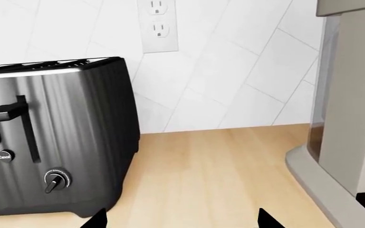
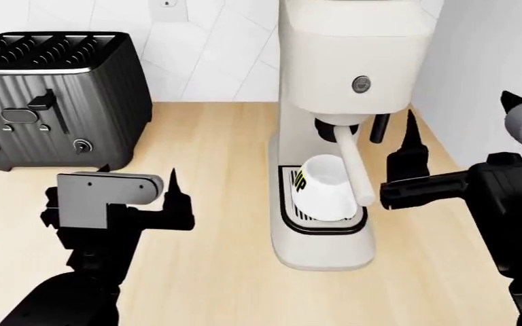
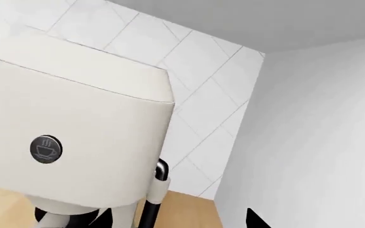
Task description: Press the button on the coffee machine to serve coffee.
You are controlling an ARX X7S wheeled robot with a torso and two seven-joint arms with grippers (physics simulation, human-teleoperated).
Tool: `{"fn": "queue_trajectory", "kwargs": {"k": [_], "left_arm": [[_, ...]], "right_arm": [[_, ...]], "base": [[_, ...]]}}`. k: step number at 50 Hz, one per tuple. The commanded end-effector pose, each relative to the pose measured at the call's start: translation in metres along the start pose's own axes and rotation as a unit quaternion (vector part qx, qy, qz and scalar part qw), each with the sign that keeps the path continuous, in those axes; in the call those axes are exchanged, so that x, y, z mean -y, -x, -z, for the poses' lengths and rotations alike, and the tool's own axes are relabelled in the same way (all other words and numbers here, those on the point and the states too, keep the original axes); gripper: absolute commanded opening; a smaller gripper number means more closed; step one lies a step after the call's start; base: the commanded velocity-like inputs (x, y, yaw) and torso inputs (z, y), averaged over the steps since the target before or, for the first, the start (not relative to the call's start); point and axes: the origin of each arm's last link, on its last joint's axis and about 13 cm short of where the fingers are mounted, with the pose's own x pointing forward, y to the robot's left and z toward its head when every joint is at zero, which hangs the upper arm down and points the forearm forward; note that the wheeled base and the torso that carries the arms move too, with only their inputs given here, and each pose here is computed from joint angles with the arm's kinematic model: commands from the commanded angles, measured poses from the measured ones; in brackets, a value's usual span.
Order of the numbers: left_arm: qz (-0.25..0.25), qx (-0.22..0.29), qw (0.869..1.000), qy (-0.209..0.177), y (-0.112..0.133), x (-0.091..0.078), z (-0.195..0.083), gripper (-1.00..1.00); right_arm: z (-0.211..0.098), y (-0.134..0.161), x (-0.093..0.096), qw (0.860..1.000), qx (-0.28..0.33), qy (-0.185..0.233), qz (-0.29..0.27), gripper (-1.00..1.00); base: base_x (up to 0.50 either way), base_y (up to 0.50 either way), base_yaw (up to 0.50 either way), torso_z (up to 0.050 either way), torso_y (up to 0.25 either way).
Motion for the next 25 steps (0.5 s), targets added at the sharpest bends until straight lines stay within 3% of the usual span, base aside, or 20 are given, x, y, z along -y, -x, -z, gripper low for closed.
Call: {"fn": "queue_trajectory", "kwargs": {"k": [1,11,18,19,21,25], "left_arm": [[0.001,-0.001,1.0,0.002,0.001,-0.003,0.001,1.0],[0.001,-0.001,1.0,0.002,-0.001,0.001,0.001,1.0],[0.0,-0.001,1.0,0.002,0.001,-0.002,0.001,1.0],[-0.001,0.0,1.0,0.002,0.002,-0.003,0.0,1.0],[-0.002,0.0,1.0,0.002,0.001,-0.003,0.0,1.0],[-0.002,-0.001,1.0,0.002,0.001,-0.003,0.0,1.0]], "right_arm": [[-0.024,0.028,0.007,1.0,0.012,0.005,-0.02,1.0],[-0.04,0.037,0.009,0.999,0.031,-0.004,-0.027,1.0],[-0.04,0.031,0.002,0.998,0.022,-0.02,-0.062,1.0],[-0.037,0.028,0.001,0.997,-0.007,-0.031,-0.068,1.0],[-0.037,0.026,-0.001,0.995,-0.004,-0.05,-0.086,1.0],[-0.039,0.022,-0.004,0.994,-0.001,-0.043,-0.102,1.0]], "base": [[0.0,0.0,0.0,0.0,0.0],[0.0,0.0,0.0,0.0,0.0],[0.0,0.0,0.0,0.0,0.0],[0.0,0.0,0.0,0.0,0.0],[0.0,0.0,0.0,0.0,0.0],[0.0,0.0,0.0,0.0,0.0]]}}
